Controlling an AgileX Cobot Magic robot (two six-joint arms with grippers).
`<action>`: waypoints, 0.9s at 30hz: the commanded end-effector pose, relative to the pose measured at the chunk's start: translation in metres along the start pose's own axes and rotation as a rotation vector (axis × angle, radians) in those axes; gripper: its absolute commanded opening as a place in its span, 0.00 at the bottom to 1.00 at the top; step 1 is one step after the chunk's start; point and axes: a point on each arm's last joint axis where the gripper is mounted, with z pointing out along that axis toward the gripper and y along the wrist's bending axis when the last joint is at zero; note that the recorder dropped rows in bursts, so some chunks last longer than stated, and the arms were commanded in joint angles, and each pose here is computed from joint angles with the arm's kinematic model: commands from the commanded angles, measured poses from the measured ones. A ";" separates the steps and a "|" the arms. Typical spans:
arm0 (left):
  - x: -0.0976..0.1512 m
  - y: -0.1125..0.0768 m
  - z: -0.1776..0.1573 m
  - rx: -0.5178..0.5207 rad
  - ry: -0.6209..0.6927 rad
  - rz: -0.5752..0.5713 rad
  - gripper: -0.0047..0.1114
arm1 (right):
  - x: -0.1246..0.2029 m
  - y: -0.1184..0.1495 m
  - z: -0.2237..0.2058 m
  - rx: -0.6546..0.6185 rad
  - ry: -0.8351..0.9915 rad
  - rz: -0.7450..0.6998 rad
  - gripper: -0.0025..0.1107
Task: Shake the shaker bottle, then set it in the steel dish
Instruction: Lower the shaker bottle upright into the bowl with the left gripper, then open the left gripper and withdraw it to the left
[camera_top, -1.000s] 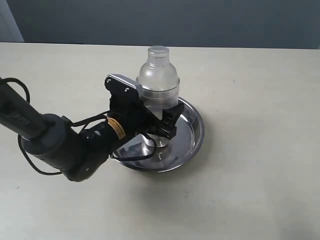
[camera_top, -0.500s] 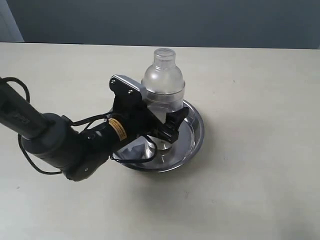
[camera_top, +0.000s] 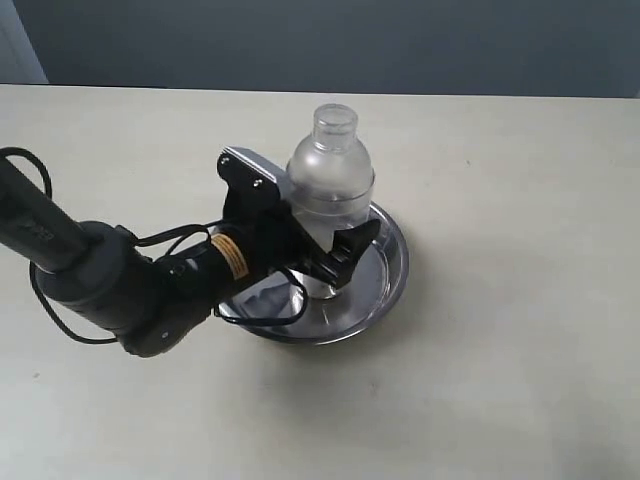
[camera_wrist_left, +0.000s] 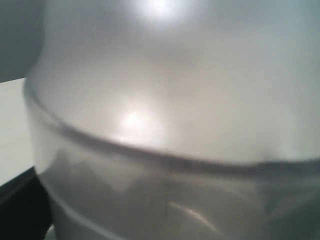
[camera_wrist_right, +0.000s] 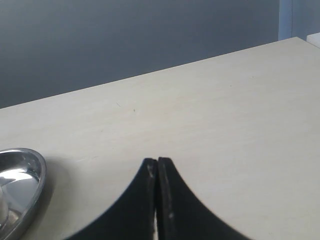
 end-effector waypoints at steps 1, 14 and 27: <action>-0.004 -0.002 0.000 0.022 -0.025 0.011 0.95 | 0.000 0.000 0.000 -0.004 -0.012 -0.008 0.02; -0.031 -0.005 -0.012 0.017 -0.094 0.033 0.95 | 0.000 0.000 0.000 -0.004 -0.012 -0.008 0.02; -0.087 0.004 -0.029 -0.024 -0.237 0.141 0.95 | 0.000 0.000 0.000 -0.004 -0.012 -0.008 0.02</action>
